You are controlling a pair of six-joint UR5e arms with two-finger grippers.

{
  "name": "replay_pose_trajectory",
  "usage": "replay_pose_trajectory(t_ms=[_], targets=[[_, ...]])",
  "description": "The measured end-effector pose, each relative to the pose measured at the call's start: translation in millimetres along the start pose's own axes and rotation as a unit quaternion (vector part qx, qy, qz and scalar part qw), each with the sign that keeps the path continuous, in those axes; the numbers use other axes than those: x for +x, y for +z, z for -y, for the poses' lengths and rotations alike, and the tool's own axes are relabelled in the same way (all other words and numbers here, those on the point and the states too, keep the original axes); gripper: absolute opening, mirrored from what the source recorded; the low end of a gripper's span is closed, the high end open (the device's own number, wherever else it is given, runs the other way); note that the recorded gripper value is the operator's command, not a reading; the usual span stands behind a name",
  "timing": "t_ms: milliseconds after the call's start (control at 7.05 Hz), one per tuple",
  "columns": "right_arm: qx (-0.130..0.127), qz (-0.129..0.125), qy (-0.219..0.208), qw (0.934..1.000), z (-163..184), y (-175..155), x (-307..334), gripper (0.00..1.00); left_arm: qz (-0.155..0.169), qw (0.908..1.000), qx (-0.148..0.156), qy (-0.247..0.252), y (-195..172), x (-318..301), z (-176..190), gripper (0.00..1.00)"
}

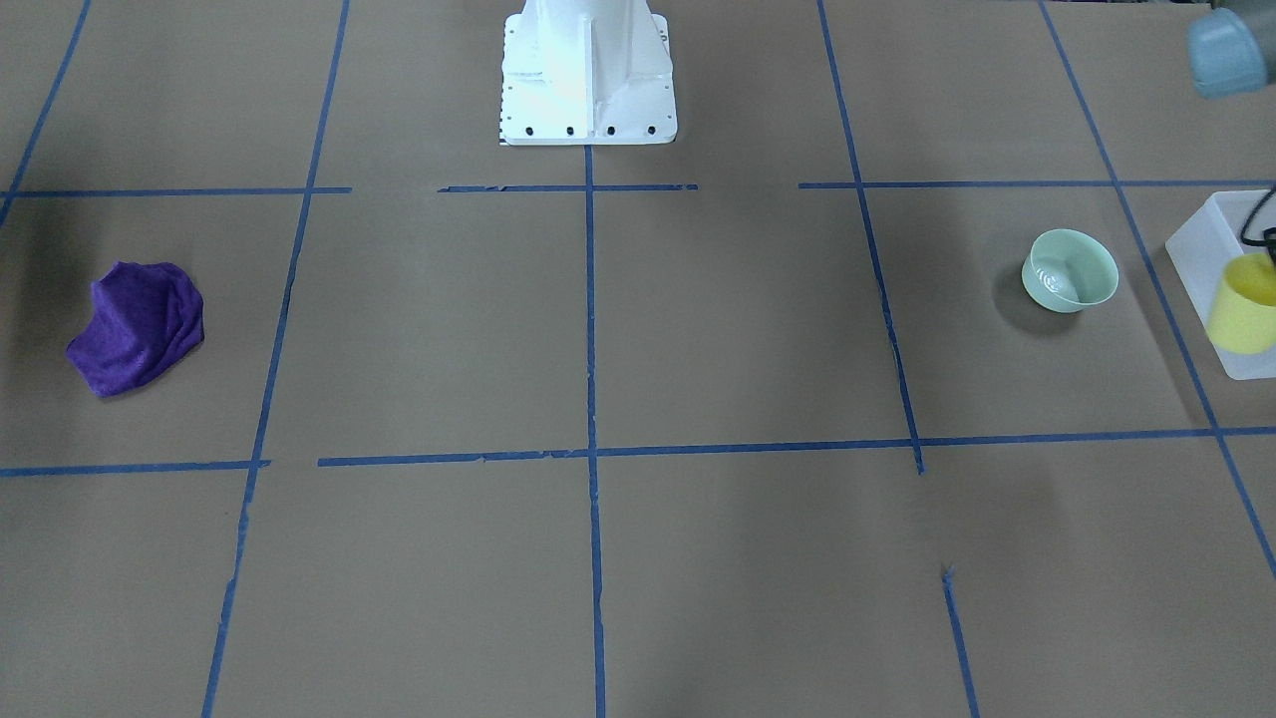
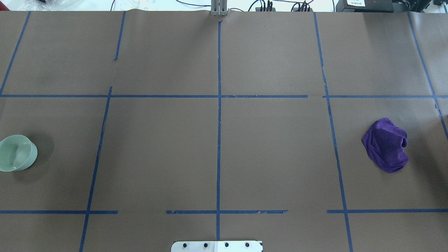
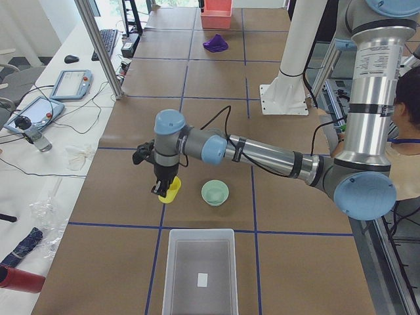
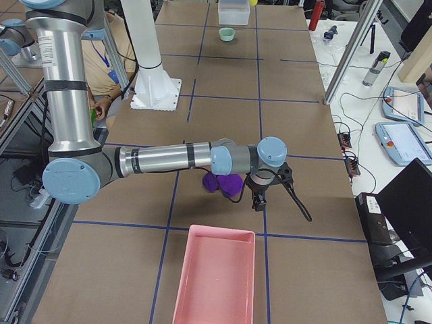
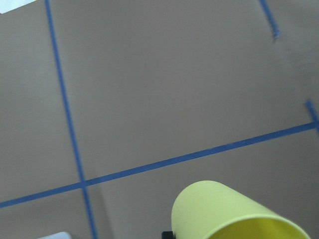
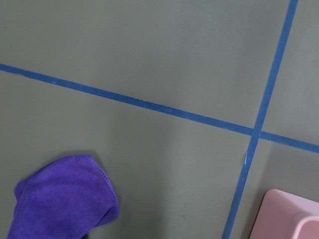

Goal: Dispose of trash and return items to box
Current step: 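Carry the yellow cup with the left gripper into the clear bin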

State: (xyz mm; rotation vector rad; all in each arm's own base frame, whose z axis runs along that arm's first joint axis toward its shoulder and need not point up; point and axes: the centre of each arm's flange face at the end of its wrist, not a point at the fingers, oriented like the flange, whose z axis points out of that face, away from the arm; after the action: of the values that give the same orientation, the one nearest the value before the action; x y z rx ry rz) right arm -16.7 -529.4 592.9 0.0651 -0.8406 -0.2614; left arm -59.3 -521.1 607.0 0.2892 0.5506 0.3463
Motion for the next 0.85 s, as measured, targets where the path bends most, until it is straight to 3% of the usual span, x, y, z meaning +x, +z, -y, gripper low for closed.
replay_pose_trajectory(t_ms=[142,426,851], targets=[[0.003,0.0,-0.013,0.9999,3.3,4.6,-8.7,1.0,-0.024,0.9995,-0.011,0.016,32.8,-36.5,-40.6,0.0],[0.016,0.0,-0.025,0.9996,3.2,8.7,-13.4,1.0,-0.074,0.9966,-0.036,0.003,86.6,-64.2,-95.7,0.0],[0.02,0.001,-0.031,0.9993,-5.0,13.3,-11.9,1.0,-0.132,0.9906,-0.031,-0.016,124.2,-70.0,-121.7,0.0]])
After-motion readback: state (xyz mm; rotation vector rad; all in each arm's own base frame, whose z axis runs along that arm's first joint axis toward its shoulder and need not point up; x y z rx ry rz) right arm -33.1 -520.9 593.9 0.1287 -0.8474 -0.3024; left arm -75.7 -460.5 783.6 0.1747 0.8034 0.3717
